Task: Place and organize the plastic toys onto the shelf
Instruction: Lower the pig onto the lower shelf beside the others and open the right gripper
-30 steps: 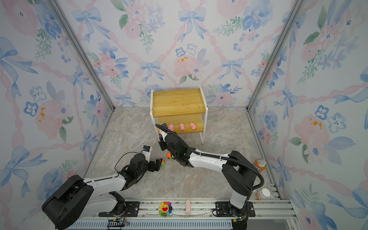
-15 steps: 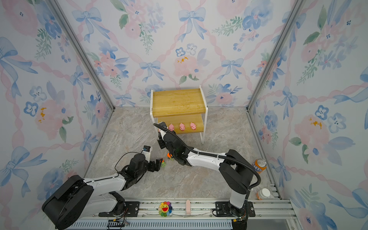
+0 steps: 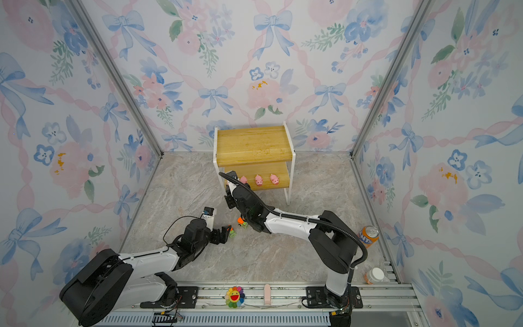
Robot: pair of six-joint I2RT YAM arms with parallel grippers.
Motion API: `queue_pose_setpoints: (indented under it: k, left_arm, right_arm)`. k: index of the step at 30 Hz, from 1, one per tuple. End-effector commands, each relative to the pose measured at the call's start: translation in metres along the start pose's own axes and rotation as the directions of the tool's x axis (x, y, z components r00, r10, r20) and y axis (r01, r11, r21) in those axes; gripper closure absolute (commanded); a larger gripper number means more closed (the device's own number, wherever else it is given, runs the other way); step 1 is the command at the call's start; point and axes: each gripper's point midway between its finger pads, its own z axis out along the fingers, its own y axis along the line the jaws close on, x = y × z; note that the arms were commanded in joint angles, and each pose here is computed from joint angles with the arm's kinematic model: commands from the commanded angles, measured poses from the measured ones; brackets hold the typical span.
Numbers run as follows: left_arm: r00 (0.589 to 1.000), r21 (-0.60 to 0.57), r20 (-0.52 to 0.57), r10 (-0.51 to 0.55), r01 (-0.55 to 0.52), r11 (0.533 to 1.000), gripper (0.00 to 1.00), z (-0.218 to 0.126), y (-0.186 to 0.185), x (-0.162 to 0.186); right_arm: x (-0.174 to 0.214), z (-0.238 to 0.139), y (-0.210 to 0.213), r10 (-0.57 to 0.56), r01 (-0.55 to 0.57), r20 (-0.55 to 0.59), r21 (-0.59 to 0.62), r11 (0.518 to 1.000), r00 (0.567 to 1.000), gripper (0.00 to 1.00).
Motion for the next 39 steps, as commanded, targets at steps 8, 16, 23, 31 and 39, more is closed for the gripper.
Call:
queue_pose_setpoints:
  k: [8,16,23,31,39]
  left_arm:
    - [1.0,0.003,0.002,0.015,-0.015,1.0,0.02,0.002,0.0,-0.003]
    - [1.0,0.003,0.001,0.015,-0.015,1.0,0.02,0.002,0.0,-0.003]
    - [1.0,0.005,0.002,0.015,-0.015,1.0,0.02,0.002,0.0,-0.003]
    - [1.0,0.003,0.0,0.015,-0.015,1.0,0.02,0.002,0.0,-0.003]
    - [1.0,0.007,0.001,0.015,-0.015,1.0,0.02,0.002,-0.001,-0.004]
  right_arm:
    - [-0.003,0.011,-0.004,0.009,-0.009,0.011,0.019,1.0,1.0,0.67]
    - [-0.003,0.018,-0.002,-0.003,0.003,-0.001,0.016,1.0,1.0,0.66]
    - [0.004,0.018,-0.007,0.003,-0.003,-0.012,0.028,1.0,1.0,0.65]
    - [0.011,0.019,-0.011,0.012,-0.011,-0.028,0.039,0.999,1.0,0.64]
    - [0.017,0.023,-0.015,0.019,-0.017,-0.051,0.053,0.998,0.998,0.64]
